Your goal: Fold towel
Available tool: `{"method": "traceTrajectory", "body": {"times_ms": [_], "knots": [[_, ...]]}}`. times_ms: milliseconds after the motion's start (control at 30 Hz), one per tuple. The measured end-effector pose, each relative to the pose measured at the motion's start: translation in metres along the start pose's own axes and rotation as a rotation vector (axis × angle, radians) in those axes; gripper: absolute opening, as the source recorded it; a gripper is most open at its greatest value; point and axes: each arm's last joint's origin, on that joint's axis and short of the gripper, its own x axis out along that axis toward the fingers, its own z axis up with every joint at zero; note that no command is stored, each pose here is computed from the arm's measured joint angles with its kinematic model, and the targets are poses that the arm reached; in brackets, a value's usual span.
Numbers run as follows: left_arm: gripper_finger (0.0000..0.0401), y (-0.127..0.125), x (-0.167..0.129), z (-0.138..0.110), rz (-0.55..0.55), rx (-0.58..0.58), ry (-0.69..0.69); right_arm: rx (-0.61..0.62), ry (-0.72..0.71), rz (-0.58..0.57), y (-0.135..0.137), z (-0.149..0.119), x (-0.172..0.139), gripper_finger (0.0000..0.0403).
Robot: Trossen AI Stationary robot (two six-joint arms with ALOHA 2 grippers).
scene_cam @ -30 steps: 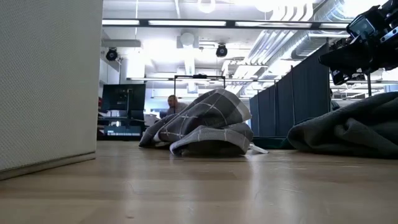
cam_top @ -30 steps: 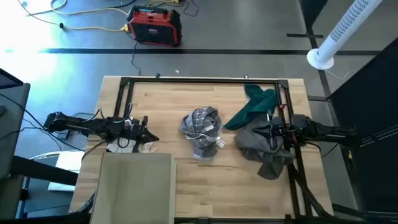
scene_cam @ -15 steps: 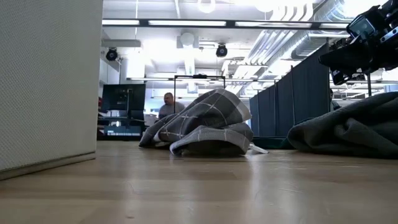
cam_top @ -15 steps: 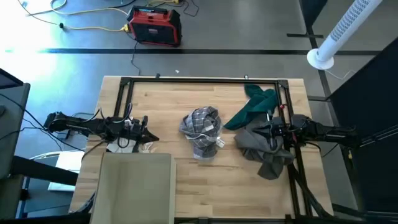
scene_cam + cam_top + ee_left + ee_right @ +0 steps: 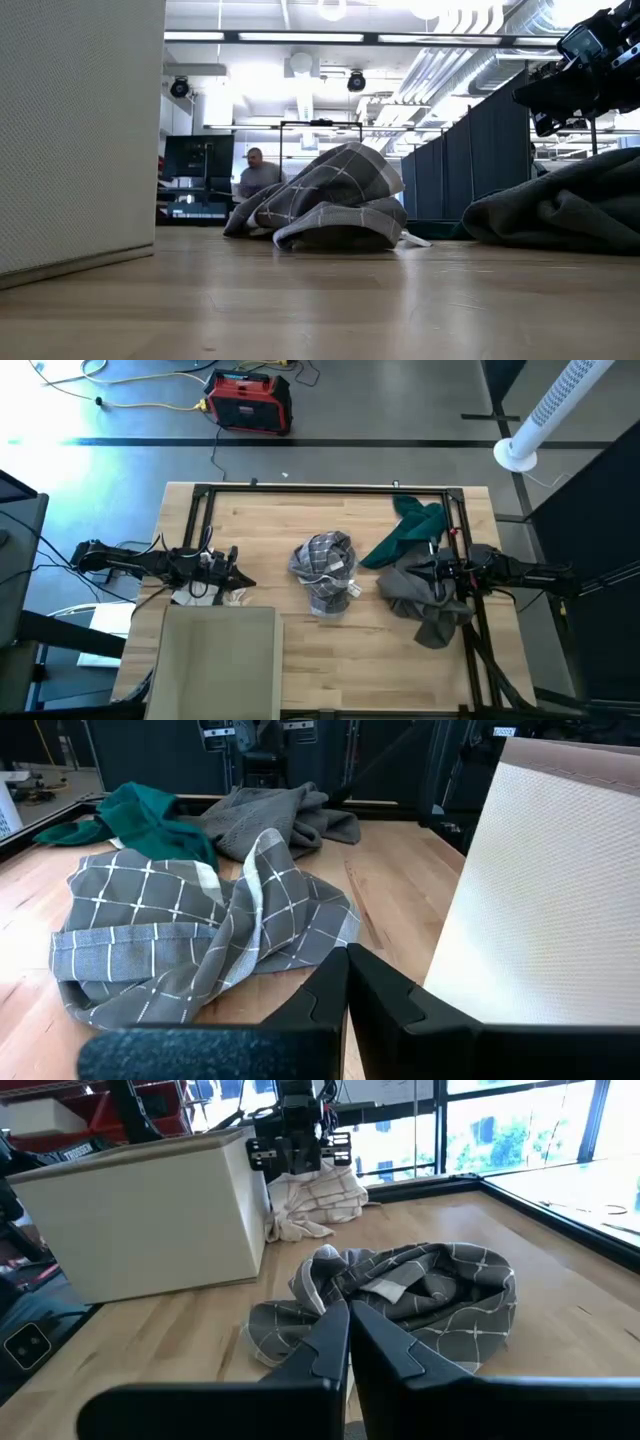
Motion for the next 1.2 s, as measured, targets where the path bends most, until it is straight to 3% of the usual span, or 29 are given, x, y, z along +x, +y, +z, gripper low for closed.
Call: {"method": "traceTrajectory", "body": {"times_ms": [167, 1000, 1200], "knots": [[0.0000, 0.0000, 0.0000, 0.0002, 0.000, 0.056, -0.002, 0.000, 0.000, 0.000, 0.0000, 0.0001, 0.0000, 0.0000], [0.0000, 0.0000, 0.0000, 0.0002, 0.000, 0.050, -0.003, 0.000, 0.001, 0.000, 0.0000, -0.0001, 0.0000, 0.0000], [0.0000, -0.0005, -0.0005, 0.0097, -0.001, 0.060, -0.101, -0.025, 0.000, -0.002, 0.0000, 0.0000, 0.0000, 0.0000]]}}
